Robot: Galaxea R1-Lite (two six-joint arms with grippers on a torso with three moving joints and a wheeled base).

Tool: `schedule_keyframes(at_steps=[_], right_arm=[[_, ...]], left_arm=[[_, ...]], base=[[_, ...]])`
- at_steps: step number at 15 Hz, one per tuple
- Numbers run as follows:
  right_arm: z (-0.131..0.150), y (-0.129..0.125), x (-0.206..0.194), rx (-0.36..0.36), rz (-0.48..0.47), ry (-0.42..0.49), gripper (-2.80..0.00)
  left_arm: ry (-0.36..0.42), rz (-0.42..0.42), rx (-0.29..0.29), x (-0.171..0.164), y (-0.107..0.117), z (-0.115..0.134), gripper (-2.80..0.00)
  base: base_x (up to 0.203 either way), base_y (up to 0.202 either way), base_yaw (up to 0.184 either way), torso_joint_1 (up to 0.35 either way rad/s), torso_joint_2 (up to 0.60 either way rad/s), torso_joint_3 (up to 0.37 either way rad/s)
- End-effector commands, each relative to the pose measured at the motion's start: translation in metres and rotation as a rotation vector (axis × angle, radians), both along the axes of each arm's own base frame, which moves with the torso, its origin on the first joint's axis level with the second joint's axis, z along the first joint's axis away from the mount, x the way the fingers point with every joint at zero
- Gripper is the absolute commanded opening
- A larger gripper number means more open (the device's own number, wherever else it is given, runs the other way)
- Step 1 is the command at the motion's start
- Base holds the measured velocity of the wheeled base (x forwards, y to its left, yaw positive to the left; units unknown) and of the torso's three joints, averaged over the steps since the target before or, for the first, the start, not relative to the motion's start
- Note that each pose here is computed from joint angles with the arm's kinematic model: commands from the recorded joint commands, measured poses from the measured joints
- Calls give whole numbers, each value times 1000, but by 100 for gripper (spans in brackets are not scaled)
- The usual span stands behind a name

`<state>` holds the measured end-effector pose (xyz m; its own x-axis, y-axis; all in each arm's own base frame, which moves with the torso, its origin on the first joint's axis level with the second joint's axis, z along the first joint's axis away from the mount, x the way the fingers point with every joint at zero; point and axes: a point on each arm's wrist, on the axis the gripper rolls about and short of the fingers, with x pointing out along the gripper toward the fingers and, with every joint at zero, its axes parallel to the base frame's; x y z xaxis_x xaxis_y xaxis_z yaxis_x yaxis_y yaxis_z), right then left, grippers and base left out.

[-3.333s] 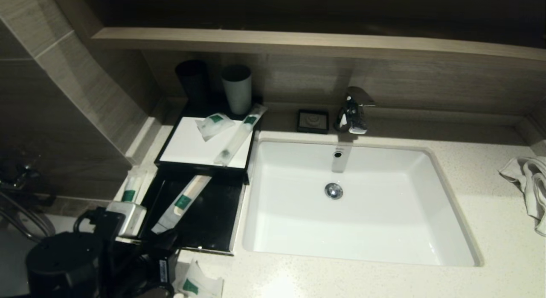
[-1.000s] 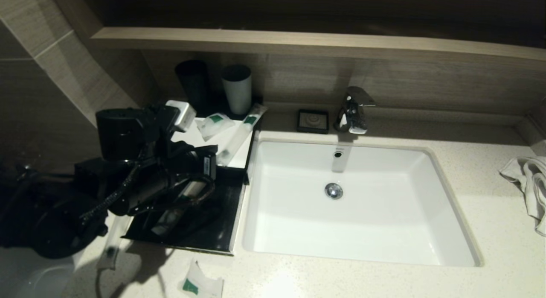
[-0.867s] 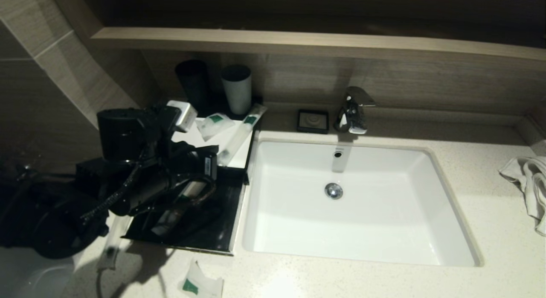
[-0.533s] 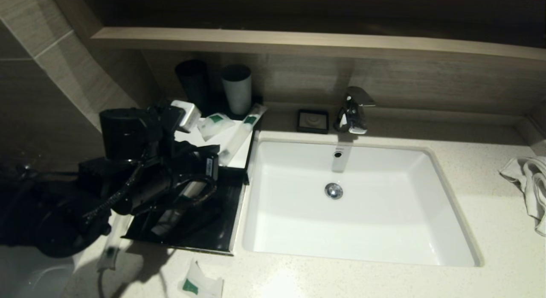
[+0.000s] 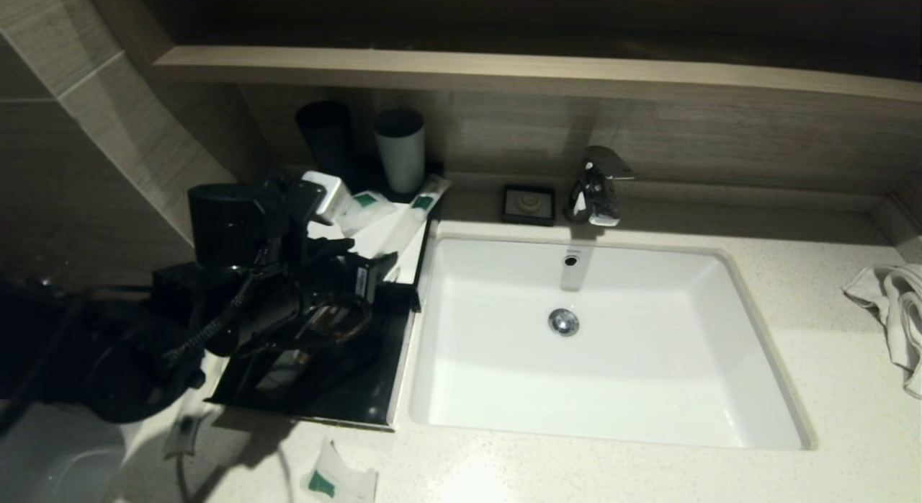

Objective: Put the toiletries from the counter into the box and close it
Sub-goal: Pick up the bathroom toiletry

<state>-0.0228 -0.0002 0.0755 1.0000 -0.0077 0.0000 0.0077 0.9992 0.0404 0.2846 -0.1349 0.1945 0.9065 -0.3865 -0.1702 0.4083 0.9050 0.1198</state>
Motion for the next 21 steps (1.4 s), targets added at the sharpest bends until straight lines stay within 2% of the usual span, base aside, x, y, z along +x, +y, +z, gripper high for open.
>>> schedule_keyframes(at_steps=[1,5,14,21], right_arm=[[0,0,0,-1,0,2,-280],[0,0,0,-1,0,2,-280],[0,0,0,1,0,2,-280],[0,0,0,1,0,2,-280]], left_arm=[[0,-4,17,4,-2,-4,0],[3,-39,15,4,-3,-5,0],[-15,-51,67,6,-4,-7,0],[-3,-52,75,8,-5,-11,0]], base=[[0,0,0,0,0,0],[0,0,0,0,0,0],[0,0,0,0,0,0],[0,0,0,0,0,0]])
